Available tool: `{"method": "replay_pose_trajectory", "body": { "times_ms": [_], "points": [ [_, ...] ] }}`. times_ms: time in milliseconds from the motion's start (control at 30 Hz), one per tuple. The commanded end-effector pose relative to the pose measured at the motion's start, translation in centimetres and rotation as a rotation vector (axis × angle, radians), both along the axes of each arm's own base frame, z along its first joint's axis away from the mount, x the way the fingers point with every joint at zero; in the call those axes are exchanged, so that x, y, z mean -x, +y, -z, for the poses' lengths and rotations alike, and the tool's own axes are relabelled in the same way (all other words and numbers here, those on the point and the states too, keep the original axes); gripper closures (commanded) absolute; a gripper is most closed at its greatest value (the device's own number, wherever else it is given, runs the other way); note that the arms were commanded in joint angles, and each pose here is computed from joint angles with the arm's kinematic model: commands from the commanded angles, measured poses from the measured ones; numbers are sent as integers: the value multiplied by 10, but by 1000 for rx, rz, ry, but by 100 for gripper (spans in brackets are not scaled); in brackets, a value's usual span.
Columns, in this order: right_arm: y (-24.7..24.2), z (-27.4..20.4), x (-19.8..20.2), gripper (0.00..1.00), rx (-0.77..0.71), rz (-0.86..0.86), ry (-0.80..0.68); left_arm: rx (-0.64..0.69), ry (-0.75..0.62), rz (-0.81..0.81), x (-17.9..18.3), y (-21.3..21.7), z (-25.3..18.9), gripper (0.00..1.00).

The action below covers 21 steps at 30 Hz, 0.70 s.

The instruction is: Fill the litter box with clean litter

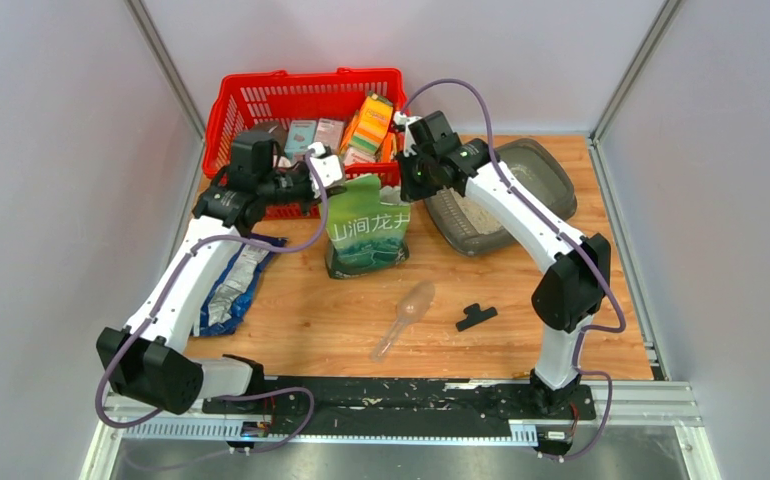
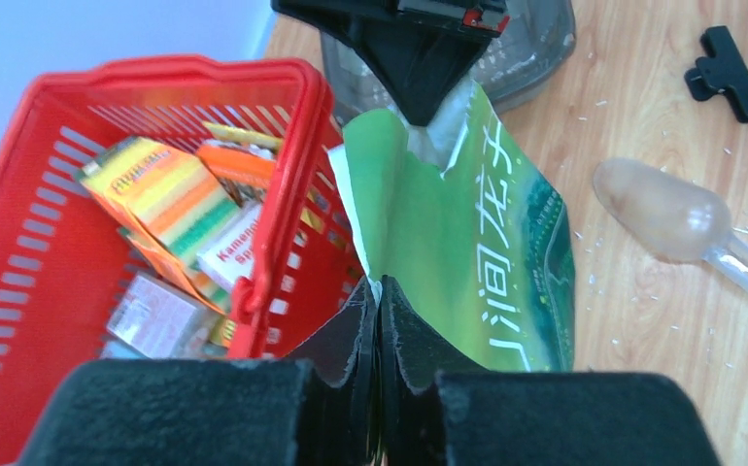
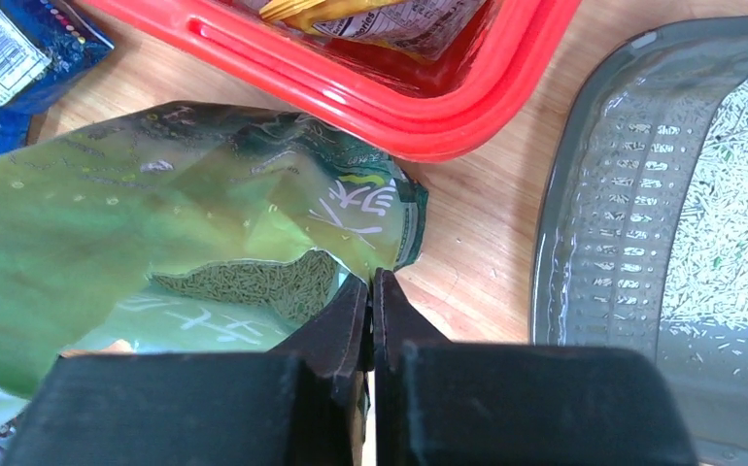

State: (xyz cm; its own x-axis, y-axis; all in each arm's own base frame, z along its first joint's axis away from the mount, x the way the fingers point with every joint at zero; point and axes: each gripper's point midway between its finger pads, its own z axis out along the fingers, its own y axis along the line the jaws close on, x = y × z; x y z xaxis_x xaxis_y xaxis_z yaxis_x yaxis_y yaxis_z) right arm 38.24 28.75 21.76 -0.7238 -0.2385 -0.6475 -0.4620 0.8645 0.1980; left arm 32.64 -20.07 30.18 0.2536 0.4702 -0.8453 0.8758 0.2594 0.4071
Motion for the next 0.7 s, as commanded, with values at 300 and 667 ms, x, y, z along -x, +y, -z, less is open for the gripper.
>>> {"method": "replay_pose_trajectory", "body": {
  "times_ms": [300,667],
  "points": [
    [6,-15,-8,36,-46,-45,-7,84,-83,54,2,-11,-45,60],
    [2,14,12,36,9,-140,62,23,16,27,-3,-7,-34,42]
  ]
}}
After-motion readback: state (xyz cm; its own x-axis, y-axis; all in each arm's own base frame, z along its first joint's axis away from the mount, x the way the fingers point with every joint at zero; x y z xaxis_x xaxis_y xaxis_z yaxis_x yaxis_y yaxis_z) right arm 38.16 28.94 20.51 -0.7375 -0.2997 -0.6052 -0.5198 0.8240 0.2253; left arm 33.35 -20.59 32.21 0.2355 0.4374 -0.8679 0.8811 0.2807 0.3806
